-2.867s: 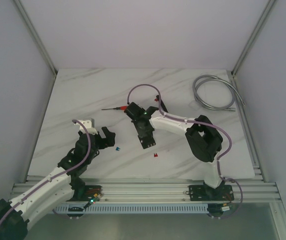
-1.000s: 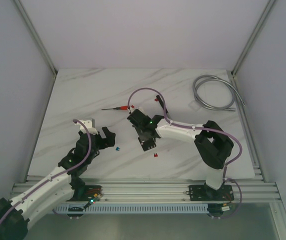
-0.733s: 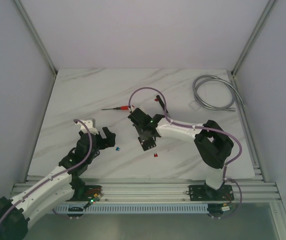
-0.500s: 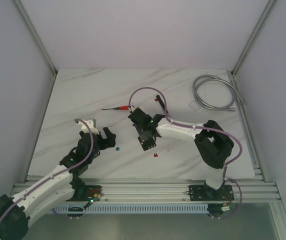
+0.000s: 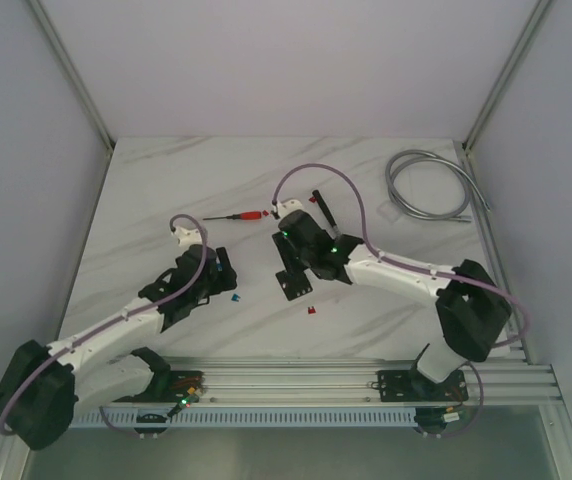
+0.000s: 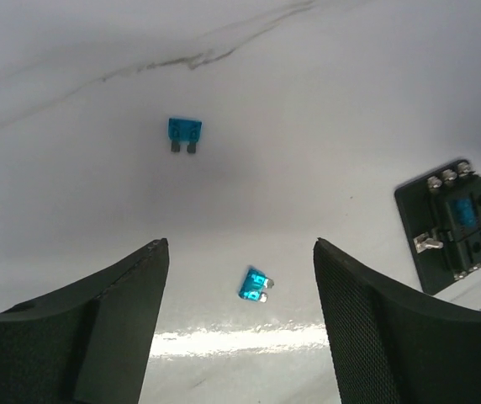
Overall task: Snap on the fuse box
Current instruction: Adjust the fuse at the center of the board.
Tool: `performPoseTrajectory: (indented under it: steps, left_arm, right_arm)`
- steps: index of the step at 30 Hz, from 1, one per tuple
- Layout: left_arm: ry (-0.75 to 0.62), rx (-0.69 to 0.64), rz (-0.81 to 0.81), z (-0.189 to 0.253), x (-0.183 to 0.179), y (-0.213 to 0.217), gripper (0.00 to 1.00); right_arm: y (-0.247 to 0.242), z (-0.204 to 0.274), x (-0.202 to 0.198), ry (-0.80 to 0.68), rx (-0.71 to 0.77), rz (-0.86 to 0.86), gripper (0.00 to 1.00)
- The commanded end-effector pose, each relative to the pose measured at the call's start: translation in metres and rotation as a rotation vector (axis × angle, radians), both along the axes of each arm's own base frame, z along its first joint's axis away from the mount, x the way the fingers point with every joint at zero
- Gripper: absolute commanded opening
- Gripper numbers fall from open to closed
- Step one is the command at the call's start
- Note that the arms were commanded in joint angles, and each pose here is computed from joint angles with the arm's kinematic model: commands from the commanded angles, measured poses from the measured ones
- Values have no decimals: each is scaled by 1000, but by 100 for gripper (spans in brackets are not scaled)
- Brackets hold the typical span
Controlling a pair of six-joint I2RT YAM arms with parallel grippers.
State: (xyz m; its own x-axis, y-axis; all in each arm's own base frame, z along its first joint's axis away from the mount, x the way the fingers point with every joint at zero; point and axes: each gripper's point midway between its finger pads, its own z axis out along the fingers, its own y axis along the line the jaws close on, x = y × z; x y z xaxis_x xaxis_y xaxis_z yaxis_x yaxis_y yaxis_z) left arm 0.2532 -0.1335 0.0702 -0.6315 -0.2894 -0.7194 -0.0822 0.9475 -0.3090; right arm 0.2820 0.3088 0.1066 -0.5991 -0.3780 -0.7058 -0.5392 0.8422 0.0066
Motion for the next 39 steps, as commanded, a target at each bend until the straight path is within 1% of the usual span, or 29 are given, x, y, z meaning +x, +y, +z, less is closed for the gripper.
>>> performPoseTrajectory:
  steps: [1,2,4,8,9,10,12,16,19,24,35,39]
  left_arm:
    - [148,5,17,-17,-14,-1,76]
    - [170,-3,19,-20,-17,-3,74]
    - [213,-21,25,-27,-22,-6,71]
    - [280,-51,59,-39,-30,-10,62]
    - [289,-55,60,-41,-31,-12,60]
    - [297,-55,57,-42,-32,-14,58]
    - [311,-51,51,-44,-33,-17,53]
    - [334,-57,46,-46,-35,-24,44]
    - [360,-67,29,-49,-39,-33,39]
    - [392,-56,27,-55,-43,-39,38]
    - [362,62,-10,-55,-7,-50,39]
    - [364,57,-46,-52,0,-61,39]
  right_arm:
    - [-16,-3,6,-62,38,-22,50]
    - [-18,4,5,-78,72,-20,53]
    - [-20,2,3,-80,100,-14,59]
    - [-23,-8,3,-85,106,-9,66]
    - [-23,-10,3,-84,103,-8,72]
    - [-24,-12,3,-87,102,-8,75]
    - [-26,-15,4,-92,104,-10,77]
    - [-29,-19,3,-95,112,-15,80]
    - [-32,-19,3,-105,116,-23,83]
    - [-41,-19,3,-119,131,-41,85]
    - [-57,-20,3,-129,137,-65,88]
    - [-60,-21,3,-131,142,-70,88]
